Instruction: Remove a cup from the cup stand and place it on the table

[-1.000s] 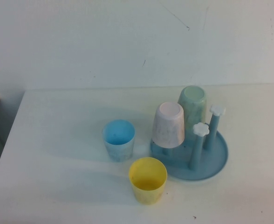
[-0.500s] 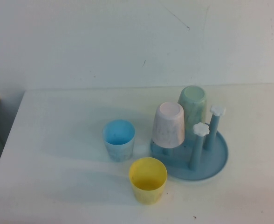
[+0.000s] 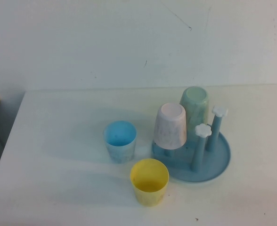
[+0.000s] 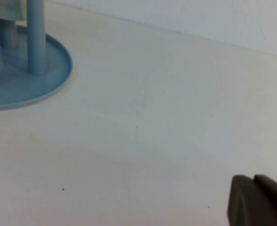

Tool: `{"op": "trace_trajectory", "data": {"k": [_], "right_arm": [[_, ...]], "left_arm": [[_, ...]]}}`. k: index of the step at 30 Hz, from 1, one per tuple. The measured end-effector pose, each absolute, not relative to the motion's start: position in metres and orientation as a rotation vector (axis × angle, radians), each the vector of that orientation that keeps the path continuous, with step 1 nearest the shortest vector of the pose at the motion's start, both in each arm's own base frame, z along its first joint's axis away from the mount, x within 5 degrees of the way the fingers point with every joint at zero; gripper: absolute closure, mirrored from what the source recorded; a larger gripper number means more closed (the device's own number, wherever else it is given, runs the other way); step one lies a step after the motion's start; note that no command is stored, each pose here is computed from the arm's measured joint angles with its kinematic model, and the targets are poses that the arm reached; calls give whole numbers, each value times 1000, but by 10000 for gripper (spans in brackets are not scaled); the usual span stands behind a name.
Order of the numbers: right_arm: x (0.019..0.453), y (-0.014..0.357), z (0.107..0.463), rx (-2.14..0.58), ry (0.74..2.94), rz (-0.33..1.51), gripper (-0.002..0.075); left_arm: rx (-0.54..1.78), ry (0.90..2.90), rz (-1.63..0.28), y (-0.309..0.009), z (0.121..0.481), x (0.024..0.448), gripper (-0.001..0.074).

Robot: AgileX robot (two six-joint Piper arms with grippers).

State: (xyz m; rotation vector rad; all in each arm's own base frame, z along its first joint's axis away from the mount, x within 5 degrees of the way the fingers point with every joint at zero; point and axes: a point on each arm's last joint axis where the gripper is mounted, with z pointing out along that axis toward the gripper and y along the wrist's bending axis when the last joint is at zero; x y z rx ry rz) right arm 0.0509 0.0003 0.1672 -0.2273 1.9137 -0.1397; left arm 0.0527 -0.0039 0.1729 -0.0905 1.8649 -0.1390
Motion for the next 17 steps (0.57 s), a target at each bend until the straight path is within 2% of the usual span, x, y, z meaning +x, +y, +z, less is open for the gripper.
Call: {"op": "trace_trajectory", "data": {"k": [17], "right_arm": [[51, 0, 167, -230, 1911, -144, 728]], "left_arm": [[-91, 1865, -139, -4, 173, 53, 737]]}}
